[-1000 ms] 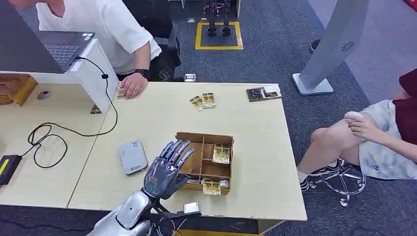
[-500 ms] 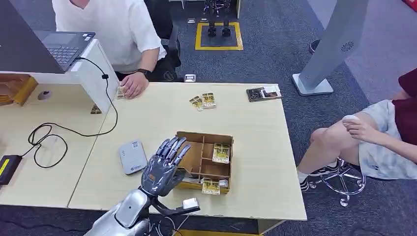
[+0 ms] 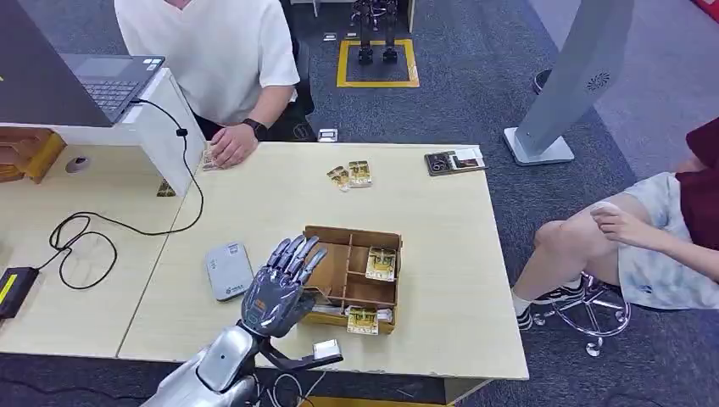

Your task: Pass the card to the sensor for recognition and then transmit it.

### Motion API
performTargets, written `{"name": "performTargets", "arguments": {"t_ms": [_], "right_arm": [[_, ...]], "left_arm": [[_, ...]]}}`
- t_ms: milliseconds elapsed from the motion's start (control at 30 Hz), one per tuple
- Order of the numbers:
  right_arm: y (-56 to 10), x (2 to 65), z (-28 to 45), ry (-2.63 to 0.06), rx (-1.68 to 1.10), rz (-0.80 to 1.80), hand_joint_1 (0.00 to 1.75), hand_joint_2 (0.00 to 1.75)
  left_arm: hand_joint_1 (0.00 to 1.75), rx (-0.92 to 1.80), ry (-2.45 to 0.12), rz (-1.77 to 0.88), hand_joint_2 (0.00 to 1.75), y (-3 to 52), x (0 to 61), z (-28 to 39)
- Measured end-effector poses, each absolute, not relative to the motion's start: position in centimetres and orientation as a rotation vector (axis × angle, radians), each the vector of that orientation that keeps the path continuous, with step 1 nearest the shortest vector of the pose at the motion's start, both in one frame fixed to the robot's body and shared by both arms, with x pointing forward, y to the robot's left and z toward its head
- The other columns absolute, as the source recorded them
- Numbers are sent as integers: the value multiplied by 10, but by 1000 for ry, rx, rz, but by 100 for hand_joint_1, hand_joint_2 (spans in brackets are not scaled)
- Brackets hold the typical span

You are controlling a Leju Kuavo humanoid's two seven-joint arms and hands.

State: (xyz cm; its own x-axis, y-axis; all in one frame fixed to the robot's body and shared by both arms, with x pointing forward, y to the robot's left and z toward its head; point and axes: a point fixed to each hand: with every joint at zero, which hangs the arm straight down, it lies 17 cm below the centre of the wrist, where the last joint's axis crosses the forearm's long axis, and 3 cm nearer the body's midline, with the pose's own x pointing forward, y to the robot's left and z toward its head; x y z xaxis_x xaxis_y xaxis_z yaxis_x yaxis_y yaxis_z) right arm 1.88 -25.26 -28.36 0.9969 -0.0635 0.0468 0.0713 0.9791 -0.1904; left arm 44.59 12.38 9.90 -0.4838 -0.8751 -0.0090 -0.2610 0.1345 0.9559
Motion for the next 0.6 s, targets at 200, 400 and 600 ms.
{"name": "performTargets", "arguments": {"t_ms": [200,400,600], "right_arm": [[-253,19,-284,-41,-193,-68,0,175],[-252,19,-284,-41,-191,-67,0,175],[-252,19,-284,-42,-190,-67,0,175]], "left_arm": [[175,1087,-1818,-1379,175,126,447,94],[175,1040,-1745,-1446,175,131,448,76],[175,1015,-1691,-1500,175,136,451,65]]}}
